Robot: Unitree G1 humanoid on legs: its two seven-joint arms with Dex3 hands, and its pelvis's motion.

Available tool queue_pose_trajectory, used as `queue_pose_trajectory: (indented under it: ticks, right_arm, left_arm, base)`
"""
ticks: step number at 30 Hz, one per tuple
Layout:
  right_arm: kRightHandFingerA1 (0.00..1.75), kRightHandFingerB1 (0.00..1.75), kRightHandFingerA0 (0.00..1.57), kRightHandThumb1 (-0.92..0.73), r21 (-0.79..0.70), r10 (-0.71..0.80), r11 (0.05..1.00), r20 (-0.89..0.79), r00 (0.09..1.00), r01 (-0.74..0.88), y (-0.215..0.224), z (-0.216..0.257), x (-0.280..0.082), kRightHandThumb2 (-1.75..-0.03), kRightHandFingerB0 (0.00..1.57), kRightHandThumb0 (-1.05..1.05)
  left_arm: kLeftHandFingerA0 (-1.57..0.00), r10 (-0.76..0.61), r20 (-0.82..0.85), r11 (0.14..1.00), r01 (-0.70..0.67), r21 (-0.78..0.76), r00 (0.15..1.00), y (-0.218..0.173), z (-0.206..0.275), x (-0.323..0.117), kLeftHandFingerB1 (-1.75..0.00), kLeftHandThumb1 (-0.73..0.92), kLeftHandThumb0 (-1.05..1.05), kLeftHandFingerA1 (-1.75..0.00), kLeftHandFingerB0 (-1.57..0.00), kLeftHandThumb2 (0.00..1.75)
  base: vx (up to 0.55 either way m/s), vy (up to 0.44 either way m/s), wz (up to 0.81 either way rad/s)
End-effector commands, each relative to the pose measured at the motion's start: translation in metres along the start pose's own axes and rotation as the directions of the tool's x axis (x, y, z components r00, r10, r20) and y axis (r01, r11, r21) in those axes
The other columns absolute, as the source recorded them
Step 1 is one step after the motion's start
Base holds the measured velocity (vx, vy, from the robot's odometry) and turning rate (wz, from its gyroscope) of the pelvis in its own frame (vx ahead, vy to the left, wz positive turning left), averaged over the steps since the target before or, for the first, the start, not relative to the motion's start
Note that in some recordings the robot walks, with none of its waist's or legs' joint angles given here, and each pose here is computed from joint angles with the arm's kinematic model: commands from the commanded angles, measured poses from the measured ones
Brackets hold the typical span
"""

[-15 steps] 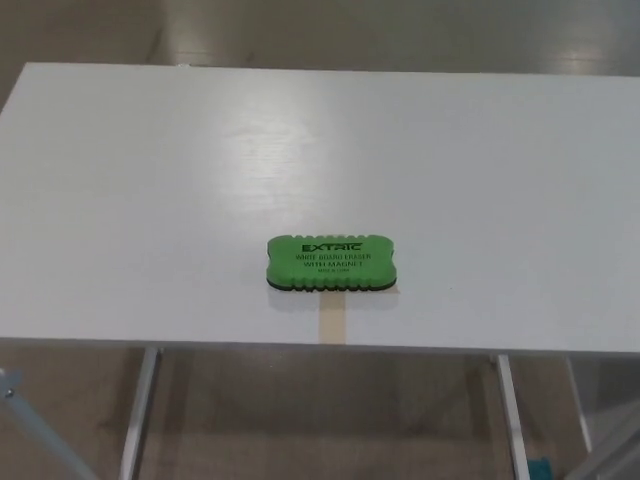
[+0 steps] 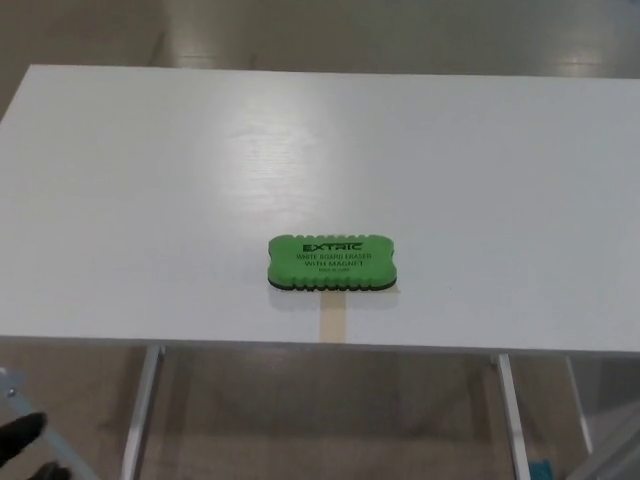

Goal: Use the left hand to press on the green eraser and wipe the desk from center to the left and then back to center.

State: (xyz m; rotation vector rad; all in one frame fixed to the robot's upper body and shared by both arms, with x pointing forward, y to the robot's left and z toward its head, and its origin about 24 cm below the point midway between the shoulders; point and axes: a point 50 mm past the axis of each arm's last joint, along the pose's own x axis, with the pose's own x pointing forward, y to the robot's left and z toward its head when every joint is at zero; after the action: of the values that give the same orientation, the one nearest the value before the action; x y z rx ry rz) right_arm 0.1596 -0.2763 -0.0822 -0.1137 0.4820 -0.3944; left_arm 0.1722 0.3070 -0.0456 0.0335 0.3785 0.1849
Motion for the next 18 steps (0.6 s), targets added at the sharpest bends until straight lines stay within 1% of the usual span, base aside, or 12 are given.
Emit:
queue_pose_trajectory:
  ticks: [1, 2, 3, 5, 6, 7, 11, 13, 14, 15, 16, 18]
  right_arm:
    - [0.43, 0.36, 0.65, -0.78, -0.03, 0.126, 0.992, 0.046, 0.991, -0.124, 0.021, -0.005, -0.016, -0.65, 0.5, -0.51]
    - [0.43, 0.36, 0.65, -0.78, -0.03, 0.13, 0.991, 0.045, 0.991, -0.128, 0.022, -0.006, -0.016, -0.65, 0.5, -0.51]
    - [0.42, 0.35, 0.64, -0.79, -0.031, 0.16, 0.987, 0.051, 0.986, -0.158, 0.026, -0.008, -0.019, -0.65, 0.49, -0.51]
    - [0.42, 0.35, 0.64, -0.79, -0.025, 0.183, 0.983, 0.056, 0.982, -0.181, 0.029, -0.009, -0.02, -0.65, 0.48, -0.51]
    - [0.42, 0.35, 0.64, -0.79, -0.028, 0.2, 0.98, 0.055, 0.978, -0.199, 0.031, -0.01, -0.021, -0.66, 0.48, -0.51]
    - [0.42, 0.35, 0.64, -0.79, -0.029, 0.205, 0.979, 0.054, 0.977, -0.204, 0.032, -0.01, -0.021, -0.66, 0.48, -0.51]
    - [0.43, 0.35, 0.63, -0.79, -0.035, 0.211, 0.977, 0.035, 0.977, -0.209, 0.029, -0.014, -0.019, -0.65, 0.47, -0.51]
    - [0.43, 0.35, 0.63, -0.79, -0.041, 0.209, 0.977, 0.026, 0.978, -0.207, 0.028, -0.015, -0.019, -0.65, 0.47, -0.51]
    - [0.45, 0.35, 0.63, -0.79, -0.037, 0.21, 0.977, 0.02, 0.977, -0.209, 0.027, -0.014, -0.016, -0.65, 0.46, -0.51]
    - [0.45, 0.35, 0.63, -0.79, -0.035, 0.211, 0.977, 0.018, 0.977, -0.21, 0.027, -0.013, -0.015, -0.65, 0.46, -0.51]
    - [0.45, 0.35, 0.63, -0.8, -0.034, 0.211, 0.977, 0.016, 0.977, -0.21, 0.027, -0.013, -0.015, -0.65, 0.46, -0.51]
    - [0.46, 0.35, 0.63, -0.8, -0.022, 0.212, 0.977, 0.012, 0.977, -0.212, 0.026, -0.013, -0.014, -0.65, 0.47, -0.51]
  left_arm:
    - [-0.9, -0.522, 0.077, 0.853, 0.521, 0.039, 0.849, -0.046, 0.02, -0.018, -0.43, 0.69, -0.33, -0.48, -0.74, 0.61]
    - [-0.9, -0.541, 0.079, 0.841, 0.54, 0.044, 0.837, -0.048, 0.021, -0.019, -0.43, 0.69, -0.33, -0.48, -0.74, 0.61]
    - [-0.93, -0.631, 0.087, 0.776, 0.626, 0.08, 0.771, -0.058, 0.027, -0.023, -0.45, 0.71, -0.32, -0.49, -0.77, 0.62]
    - [-0.93, -0.695, 0.088, 0.719, 0.686, 0.11, 0.714, -0.068, 0.03, -0.028, -0.45, 0.71, -0.31, -0.49, -0.76, 0.62]
    - [-0.94, -0.738, 0.071, 0.674, 0.728, 0.13, 0.671, -0.075, 0.033, -0.031, -0.46, 0.72, -0.32, -0.49, -0.77, 0.63]
    - [-0.94, -0.75, 0.066, 0.661, 0.738, 0.135, 0.659, -0.077, 0.034, -0.032, -0.46, 0.72, -0.32, -0.49, -0.77, 0.63]
    - [-0.96, -0.84, 0.009, 0.537, 0.83, 0.15, 0.542, -0.089, 0.037, -0.035, -0.5, 0.7, -0.3, -0.5, -0.83, 0.61]
    - [-0.99, -0.863, -0.007, 0.499, 0.856, 0.138, 0.505, -0.091, 0.038, -0.037, -0.51, 0.7, -0.31, -0.5, -0.85, 0.62]
    - [-1.0, -0.891, -0.029, 0.445, 0.885, 0.135, 0.453, -0.095, 0.042, -0.037, -0.54, 0.7, -0.31, -0.56, -0.86, 0.63]
    - [-1.0, -0.902, -0.038, 0.422, 0.897, 0.133, 0.43, -0.096, 0.043, -0.038, -0.54, 0.7, -0.31, -0.56, -0.86, 0.63]
    - [-1.0, -0.922, -0.054, 0.375, 0.918, 0.132, 0.384, -0.1, 0.048, -0.038, -0.57, 0.7, -0.31, -0.62, -0.87, 0.62]
    - [-1.0, -0.942, -0.063, 0.319, 0.938, 0.134, 0.329, -0.106, 0.055, -0.038, -0.58, 0.7, -0.32, -0.62, -0.86, 0.62]
  base:
    - [0.0, 0.0, 0.0]
    - [0.0, 0.0, 0.0]
    - [0.0, 0.0, 0.0]
    - [0.0, 0.0, 0.0]
    - [0.0, 0.0, 0.0]
    - [0.0, 0.0, 0.0]
    - [0.0, 0.0, 0.0]
    - [0.0, 0.0, 0.0]
    - [0.0, 0.0, 0.0]
    - [0.0, 0.0, 0.0]
    - [0.0, 0.0, 0.0]
    - [0.0, 0.0, 0.0]
